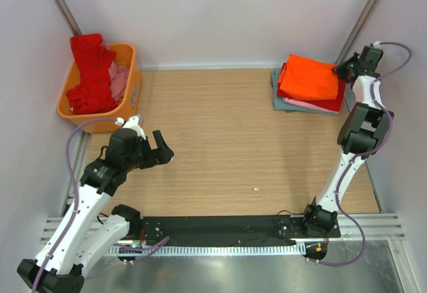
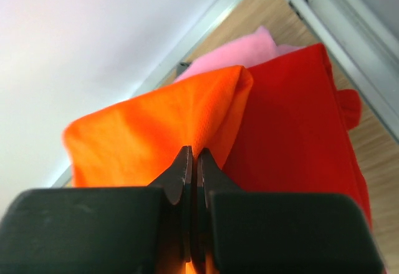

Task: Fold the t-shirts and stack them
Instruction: Neatly place the folded tshirt to the corner

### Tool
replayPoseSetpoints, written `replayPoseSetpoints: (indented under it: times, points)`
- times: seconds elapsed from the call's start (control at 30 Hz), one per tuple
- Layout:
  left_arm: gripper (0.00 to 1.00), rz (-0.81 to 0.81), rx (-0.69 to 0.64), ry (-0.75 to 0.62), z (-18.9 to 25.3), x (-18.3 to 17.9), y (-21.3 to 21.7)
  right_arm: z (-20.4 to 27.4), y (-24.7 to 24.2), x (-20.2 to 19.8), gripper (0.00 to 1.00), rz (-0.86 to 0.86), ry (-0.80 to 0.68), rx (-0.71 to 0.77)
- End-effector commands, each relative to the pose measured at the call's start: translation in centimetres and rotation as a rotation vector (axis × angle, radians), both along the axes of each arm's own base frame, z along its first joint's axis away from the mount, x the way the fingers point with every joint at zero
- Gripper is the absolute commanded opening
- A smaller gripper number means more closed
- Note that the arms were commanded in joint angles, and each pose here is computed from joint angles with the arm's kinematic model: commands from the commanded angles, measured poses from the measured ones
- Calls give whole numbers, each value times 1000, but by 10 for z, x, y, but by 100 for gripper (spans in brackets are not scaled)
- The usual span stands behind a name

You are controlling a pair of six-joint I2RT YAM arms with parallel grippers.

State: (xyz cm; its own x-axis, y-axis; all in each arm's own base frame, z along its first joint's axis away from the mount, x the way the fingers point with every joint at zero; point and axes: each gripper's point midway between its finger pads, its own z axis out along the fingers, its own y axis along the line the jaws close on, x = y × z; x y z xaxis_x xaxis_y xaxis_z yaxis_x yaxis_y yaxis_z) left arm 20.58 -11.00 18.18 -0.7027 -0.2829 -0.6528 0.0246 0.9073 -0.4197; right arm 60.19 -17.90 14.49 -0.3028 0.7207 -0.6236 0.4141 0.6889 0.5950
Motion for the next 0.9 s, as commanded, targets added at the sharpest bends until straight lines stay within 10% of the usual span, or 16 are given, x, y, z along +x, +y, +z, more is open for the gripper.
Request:
replayPoseSetpoints:
  times: [0.0, 0.3, 0.5, 0.87]
  points:
    - [100, -4, -7, -25, 4, 4, -1, 84, -13, -6, 1, -65, -146, -126]
    - [100, -4, -7, -25, 4, 4, -1, 55, -12, -3, 2, -47, -94, -104]
    - [100, -5, -8, -24, 4, 5, -2, 29, -14, 2, 56, -36, -11, -93]
    - [100, -10, -16, -40, 7, 3, -2, 113, -75, -87, 70, -448, 103, -363]
